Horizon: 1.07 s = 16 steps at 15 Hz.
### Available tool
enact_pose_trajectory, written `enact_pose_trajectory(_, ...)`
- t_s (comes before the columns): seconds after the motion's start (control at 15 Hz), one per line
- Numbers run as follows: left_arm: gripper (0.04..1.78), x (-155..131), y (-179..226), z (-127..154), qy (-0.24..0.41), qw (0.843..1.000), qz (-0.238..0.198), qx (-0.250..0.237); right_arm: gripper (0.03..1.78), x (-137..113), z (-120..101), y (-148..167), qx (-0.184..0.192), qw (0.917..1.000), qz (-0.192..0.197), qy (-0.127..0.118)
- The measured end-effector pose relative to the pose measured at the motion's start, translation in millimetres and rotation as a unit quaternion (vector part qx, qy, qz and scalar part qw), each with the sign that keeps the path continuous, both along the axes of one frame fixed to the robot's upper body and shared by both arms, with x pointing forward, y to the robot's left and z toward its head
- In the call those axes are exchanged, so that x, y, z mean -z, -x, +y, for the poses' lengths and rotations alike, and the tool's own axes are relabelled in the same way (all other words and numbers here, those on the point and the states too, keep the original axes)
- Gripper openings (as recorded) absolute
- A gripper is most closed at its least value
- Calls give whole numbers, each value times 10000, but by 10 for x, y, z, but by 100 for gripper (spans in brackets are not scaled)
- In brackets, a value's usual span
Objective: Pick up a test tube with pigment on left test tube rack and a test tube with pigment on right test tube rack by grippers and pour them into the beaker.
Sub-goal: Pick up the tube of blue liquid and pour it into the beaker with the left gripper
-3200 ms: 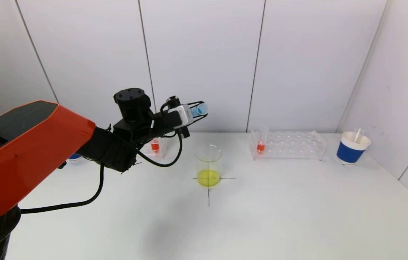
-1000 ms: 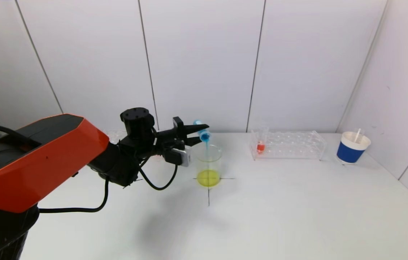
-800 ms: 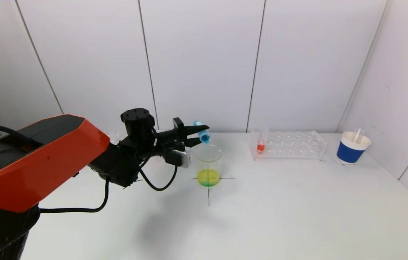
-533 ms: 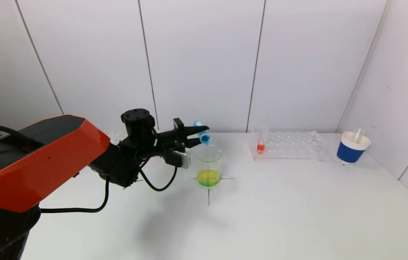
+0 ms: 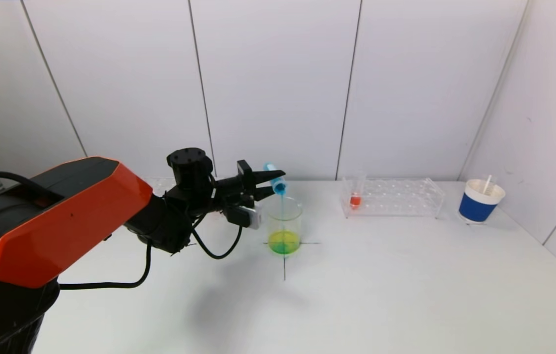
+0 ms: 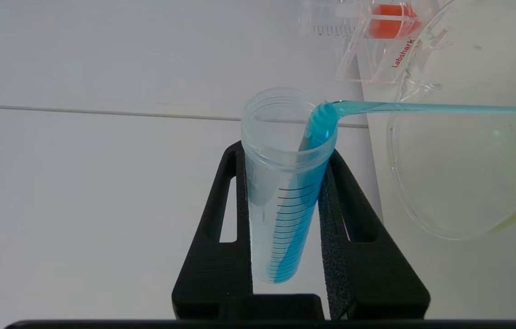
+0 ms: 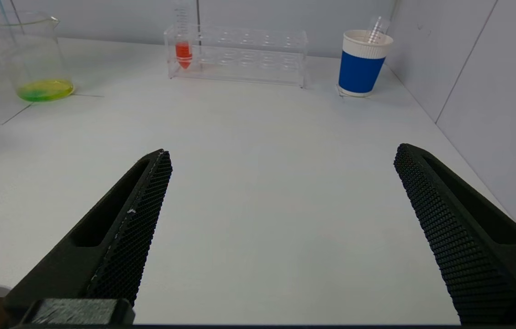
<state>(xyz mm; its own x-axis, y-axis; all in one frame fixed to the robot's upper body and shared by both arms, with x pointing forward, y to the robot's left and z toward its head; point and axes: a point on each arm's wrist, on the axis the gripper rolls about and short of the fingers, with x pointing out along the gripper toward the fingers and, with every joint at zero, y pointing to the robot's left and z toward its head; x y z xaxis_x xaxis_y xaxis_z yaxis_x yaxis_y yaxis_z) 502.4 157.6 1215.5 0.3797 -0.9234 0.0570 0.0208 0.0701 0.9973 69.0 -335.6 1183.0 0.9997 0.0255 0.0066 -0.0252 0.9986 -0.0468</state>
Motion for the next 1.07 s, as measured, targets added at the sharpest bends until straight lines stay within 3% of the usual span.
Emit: enact_pose_trajectory(1.07, 44, -99, -177, -38, -339, 9964, -761, -160, 177, 0, 0, 0, 0, 10000, 0, 0)
